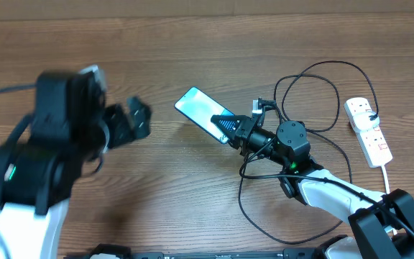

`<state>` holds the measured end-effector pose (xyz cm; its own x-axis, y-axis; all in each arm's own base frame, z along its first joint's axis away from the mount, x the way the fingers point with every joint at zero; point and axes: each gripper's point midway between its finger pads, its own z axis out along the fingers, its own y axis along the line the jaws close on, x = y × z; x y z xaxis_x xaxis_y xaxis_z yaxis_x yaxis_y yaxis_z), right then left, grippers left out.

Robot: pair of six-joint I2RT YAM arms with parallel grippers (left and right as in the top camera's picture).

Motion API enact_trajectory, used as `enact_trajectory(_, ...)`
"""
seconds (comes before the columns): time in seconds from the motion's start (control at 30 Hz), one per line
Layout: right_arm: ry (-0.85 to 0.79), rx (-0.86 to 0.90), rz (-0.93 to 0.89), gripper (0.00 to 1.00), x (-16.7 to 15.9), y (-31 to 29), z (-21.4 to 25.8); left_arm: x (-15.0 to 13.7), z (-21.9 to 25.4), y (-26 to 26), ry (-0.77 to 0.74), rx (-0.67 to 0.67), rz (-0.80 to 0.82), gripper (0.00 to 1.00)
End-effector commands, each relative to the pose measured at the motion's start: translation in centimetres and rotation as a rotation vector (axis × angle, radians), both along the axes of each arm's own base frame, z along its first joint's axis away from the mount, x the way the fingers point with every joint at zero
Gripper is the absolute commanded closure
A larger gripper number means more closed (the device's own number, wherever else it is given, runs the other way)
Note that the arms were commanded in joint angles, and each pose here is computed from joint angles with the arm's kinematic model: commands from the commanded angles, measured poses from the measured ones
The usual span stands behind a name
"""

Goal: Plug charger to phone and switch on socket

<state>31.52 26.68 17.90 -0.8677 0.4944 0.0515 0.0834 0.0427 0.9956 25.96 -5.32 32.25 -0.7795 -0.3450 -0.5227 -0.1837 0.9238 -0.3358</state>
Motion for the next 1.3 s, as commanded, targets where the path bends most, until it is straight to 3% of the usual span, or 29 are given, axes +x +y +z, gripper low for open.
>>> enact_trajectory(0.0, -0.005, 0.053, 0.081, 0.96, -0.9, 0.8, 1.7, -3.3, 2.6, 3.4, -0.121, 0.128, 0.087, 0.0)
enact_trajectory(0.27, 0.009, 0.053, 0.142, 0.96, -1.9, 1.2, 1.6, -11.1, 2.5, 6.2, -0.283, 0.067, 0.252, 0.0)
enact_trajectory(0.43, 0.054, 0.05, 0.14, 0.96, -1.9, 1.2, 1.0, -12.7, -0.9, 5.9, -0.311, -0.063, 0.315, 0.0)
enact_trajectory(0.63, 0.132, 0.065, 0.158, 0.96, -2.3, 1.3, 0.5, -10.1, -5.9, 2.8, -0.228, -0.255, 0.302, 0.0)
enact_trajectory(0.93, 0.364, 0.174, 0.097, 0.96, -1.7, 1.0, 0.4, -4.5, -9.2, -1.1, -0.256, -0.551, 0.29, 0.0)
enact_trajectory(1.27, 0.39, 0.19, 0.072, 0.96, -1.4, 0.9, 0.3, -1.6, -11.3, -3.4, -0.211, -0.719, 0.278, 0.0)
